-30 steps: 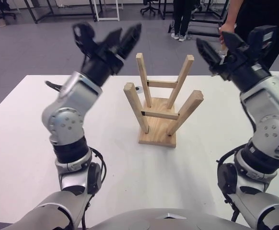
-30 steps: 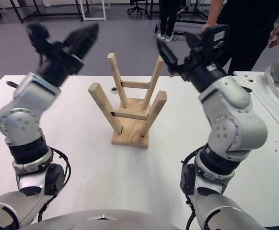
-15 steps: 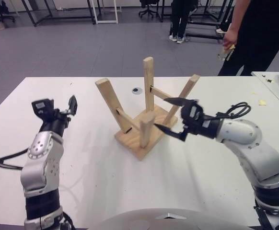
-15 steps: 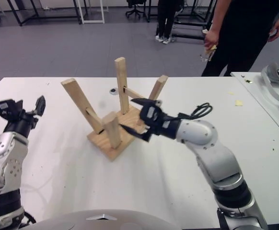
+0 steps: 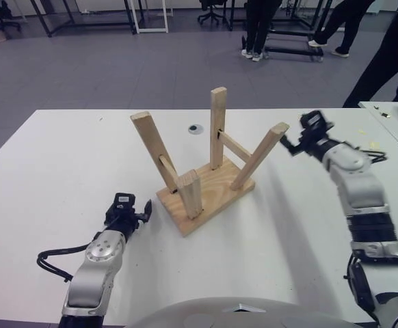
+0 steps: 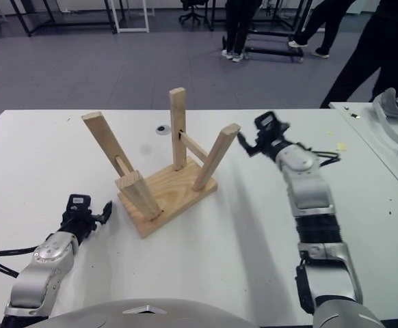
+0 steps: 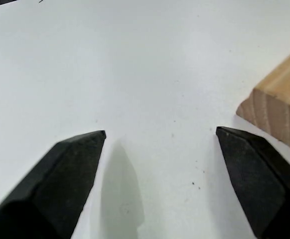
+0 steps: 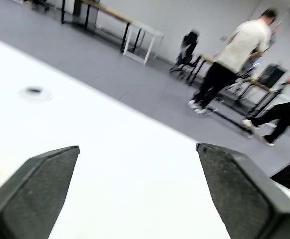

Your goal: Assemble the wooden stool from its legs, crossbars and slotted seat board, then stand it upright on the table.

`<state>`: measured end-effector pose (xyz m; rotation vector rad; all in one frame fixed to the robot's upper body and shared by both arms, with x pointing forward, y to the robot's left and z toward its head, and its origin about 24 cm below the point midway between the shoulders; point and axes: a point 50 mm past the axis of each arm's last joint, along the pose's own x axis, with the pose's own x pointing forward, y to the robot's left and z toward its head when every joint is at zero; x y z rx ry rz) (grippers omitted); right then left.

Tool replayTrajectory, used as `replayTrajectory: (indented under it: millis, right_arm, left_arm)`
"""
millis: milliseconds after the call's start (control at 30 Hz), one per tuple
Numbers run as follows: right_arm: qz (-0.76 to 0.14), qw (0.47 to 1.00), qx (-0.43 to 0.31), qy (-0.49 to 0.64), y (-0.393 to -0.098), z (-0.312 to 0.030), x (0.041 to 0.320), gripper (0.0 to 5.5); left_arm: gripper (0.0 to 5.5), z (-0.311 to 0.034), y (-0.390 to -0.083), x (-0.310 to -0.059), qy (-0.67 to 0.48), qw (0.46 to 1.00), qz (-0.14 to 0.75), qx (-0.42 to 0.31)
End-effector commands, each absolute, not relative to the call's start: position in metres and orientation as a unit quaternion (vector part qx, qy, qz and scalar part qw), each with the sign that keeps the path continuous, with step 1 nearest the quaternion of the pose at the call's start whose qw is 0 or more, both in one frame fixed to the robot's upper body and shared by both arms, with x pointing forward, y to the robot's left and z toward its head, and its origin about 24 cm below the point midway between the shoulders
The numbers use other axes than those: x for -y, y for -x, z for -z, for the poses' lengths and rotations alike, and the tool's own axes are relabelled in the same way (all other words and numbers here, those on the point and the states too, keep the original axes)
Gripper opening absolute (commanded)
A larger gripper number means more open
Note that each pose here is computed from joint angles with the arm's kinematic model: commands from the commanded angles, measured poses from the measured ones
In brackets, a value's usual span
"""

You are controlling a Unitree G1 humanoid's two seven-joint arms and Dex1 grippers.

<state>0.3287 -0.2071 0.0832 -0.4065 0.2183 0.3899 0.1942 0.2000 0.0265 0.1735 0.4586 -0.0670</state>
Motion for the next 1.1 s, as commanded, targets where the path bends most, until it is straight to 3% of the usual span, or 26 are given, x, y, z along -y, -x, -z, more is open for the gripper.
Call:
replayTrajectory:
  millis: [33,133,267,367,467,600,767,900,1100]
  right_arm:
    - [-0.301,0.889,-0.207,0.276,-0.316,-0.008,0.187,4.38]
    - [-0.357,0.847,-0.258,0.297,-0.295,0.021,0.201,4.38]
    - [-0.448,0.835,-0.217,0.233,-0.262,0.011,0.205,4.38]
    - [-0.366,0.872,-0.209,0.247,-0.255,-0.008,0.229,4.38]
    - [-0.253,0.915,-0.191,0.25,-0.245,-0.035,0.251,4.38]
    - [-0.234,0.931,-0.194,0.203,-0.207,-0.038,0.236,4.38]
    - [-0.231,0.931,-0.211,0.191,-0.193,-0.027,0.226,4.38]
    - [-0.265,0.926,-0.189,0.191,-0.199,-0.033,0.211,4.38]
    - [-0.321,0.92,-0.156,0.161,-0.191,-0.048,0.197,4.38]
  left_arm:
    - [4.1,-0.014,-0.197,-0.187,-0.137,0.946,0.11,-0.271]
    - [4.1,-0.012,-0.212,-0.185,-0.15,0.945,0.124,-0.261]
    - [4.1,-0.009,-0.246,-0.173,-0.138,0.955,0.157,-0.21]
    - [4.1,-0.011,-0.263,-0.16,-0.131,0.954,0.211,-0.169]
    - [4.1,-0.016,-0.253,-0.186,-0.145,0.958,0.193,-0.157]
    - [4.1,-0.031,-0.227,-0.228,-0.171,0.963,0.137,-0.157]
    - [4.1,-0.032,-0.201,-0.208,-0.154,0.953,0.189,-0.181]
    - [4.1,-0.021,-0.186,-0.162,-0.106,0.935,0.268,-0.207]
    - [4.1,-0.037,-0.186,-0.146,-0.063,0.935,0.288,-0.196]
